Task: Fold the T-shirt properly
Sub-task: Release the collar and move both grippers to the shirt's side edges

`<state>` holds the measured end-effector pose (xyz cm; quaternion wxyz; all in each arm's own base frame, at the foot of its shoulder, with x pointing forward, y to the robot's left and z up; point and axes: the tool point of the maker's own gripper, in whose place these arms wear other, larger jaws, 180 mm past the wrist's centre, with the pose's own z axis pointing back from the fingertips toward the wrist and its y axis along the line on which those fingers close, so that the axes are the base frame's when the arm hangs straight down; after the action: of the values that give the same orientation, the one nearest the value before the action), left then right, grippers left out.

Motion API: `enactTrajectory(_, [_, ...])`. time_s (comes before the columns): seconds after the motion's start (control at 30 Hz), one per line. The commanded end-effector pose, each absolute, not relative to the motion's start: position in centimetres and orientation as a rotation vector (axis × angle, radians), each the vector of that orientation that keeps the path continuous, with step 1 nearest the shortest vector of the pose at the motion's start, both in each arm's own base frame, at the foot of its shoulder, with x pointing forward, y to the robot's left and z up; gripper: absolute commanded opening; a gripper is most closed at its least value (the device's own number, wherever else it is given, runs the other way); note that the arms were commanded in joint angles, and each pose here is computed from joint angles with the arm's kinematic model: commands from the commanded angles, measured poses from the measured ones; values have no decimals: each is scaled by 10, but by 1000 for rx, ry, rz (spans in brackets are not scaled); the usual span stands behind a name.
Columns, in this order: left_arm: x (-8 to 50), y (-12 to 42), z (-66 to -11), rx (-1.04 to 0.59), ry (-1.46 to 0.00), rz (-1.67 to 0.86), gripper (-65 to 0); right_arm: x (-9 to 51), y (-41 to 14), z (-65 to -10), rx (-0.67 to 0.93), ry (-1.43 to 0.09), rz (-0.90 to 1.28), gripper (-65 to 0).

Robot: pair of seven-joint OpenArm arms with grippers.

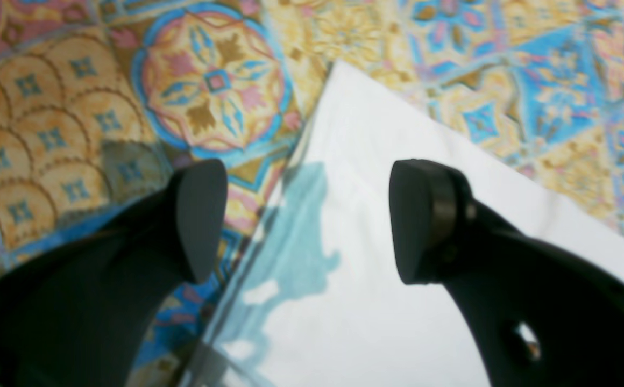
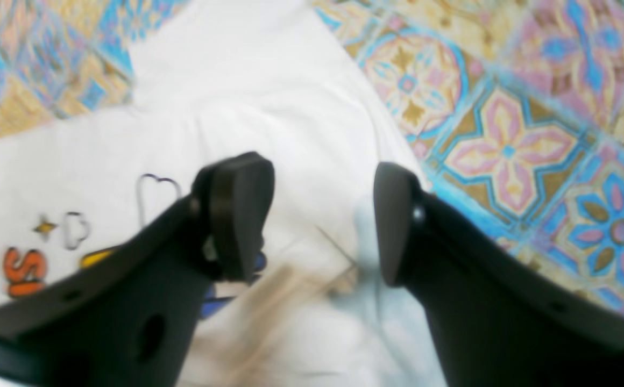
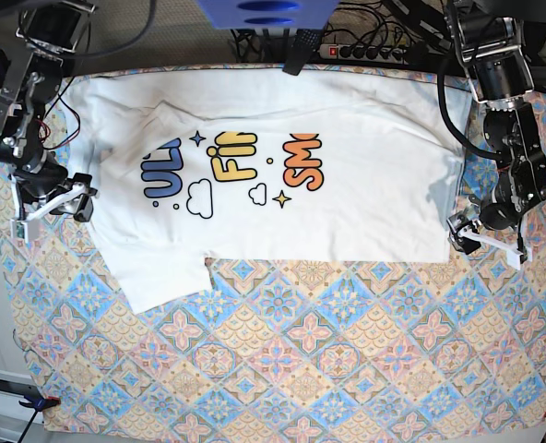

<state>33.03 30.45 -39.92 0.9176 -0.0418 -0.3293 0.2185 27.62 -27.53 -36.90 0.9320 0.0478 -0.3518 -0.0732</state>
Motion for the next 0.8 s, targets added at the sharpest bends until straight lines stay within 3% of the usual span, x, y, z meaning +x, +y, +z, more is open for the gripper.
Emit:
enactTrajectory(0.0, [346, 310, -388, -69, -726, 435, -192, 286, -280, -360, 76, -754, -112, -332])
enactTrajectory(0.63, [368, 285, -472, 19, -649, 316, -195, 308, -283, -382, 56, -706, -107, -332])
enactTrajectory(0.7, [370, 275, -474, 0, -650, 314, -227, 308, -278, -384, 69, -706, -113, -332])
enactTrajectory(0.77, [371, 268, -475, -11, -649, 306, -310, 308, -276, -385, 75, -705, -115, -332])
